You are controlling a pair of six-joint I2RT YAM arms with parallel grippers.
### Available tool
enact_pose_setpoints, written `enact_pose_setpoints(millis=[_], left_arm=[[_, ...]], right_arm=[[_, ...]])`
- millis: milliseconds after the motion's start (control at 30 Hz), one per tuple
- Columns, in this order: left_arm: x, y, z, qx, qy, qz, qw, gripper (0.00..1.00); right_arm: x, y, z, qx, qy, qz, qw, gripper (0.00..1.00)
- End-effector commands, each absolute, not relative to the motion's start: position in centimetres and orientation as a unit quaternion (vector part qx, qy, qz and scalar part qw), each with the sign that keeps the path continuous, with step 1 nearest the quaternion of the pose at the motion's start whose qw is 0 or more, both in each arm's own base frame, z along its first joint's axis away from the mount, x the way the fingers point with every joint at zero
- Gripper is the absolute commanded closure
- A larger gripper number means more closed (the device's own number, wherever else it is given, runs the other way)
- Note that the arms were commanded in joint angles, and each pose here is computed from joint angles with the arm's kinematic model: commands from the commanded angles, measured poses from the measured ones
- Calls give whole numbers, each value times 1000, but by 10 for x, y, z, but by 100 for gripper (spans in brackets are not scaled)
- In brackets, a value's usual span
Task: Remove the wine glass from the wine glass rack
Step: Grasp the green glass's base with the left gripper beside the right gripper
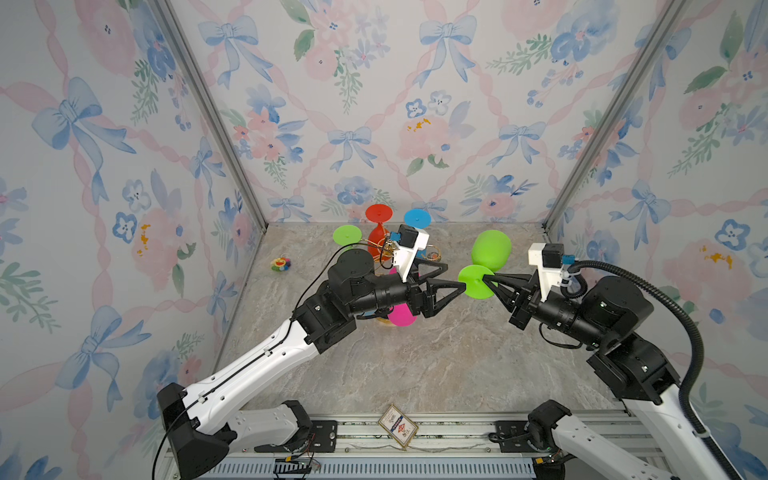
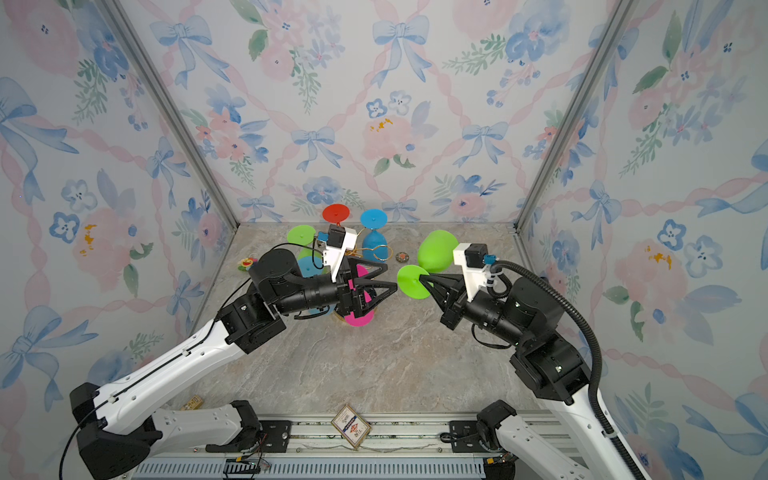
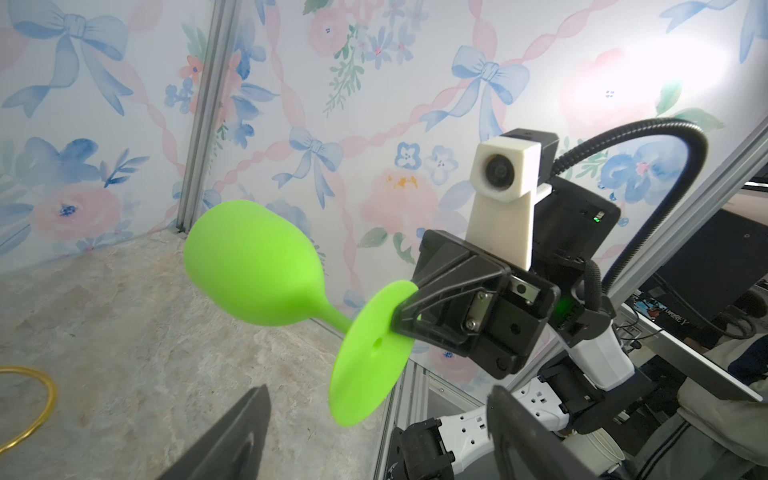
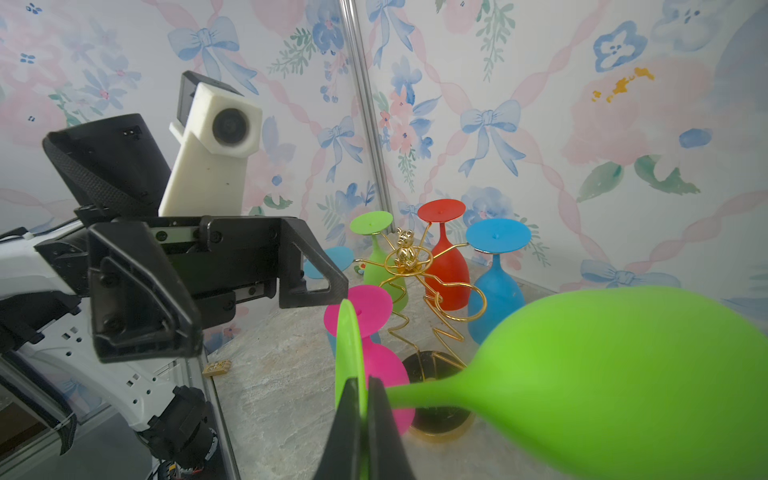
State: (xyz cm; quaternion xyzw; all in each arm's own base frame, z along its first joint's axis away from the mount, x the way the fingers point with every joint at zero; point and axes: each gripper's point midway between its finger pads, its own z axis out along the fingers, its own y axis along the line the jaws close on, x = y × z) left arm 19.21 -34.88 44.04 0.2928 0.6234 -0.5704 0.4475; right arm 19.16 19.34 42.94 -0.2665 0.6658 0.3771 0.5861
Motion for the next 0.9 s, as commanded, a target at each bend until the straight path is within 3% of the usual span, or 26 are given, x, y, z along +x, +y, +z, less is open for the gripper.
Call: enact_pose_setpoints(millis=[0, 167, 500, 867], left_arm=[[174, -359, 453, 320, 581, -620, 419, 23], [171, -363, 445, 333, 580, -624, 404, 27], [162, -365, 442, 355, 566, -632, 393, 46], [157, -360, 442, 365, 553, -643, 383, 78]], right_arm=[[179, 201, 441, -293, 632, 398, 597, 100], [172, 203, 449, -295, 620, 421, 593, 100], [172, 205, 453, -282, 621, 442, 583, 100], [174, 208, 457, -263, 620, 472, 569, 100]])
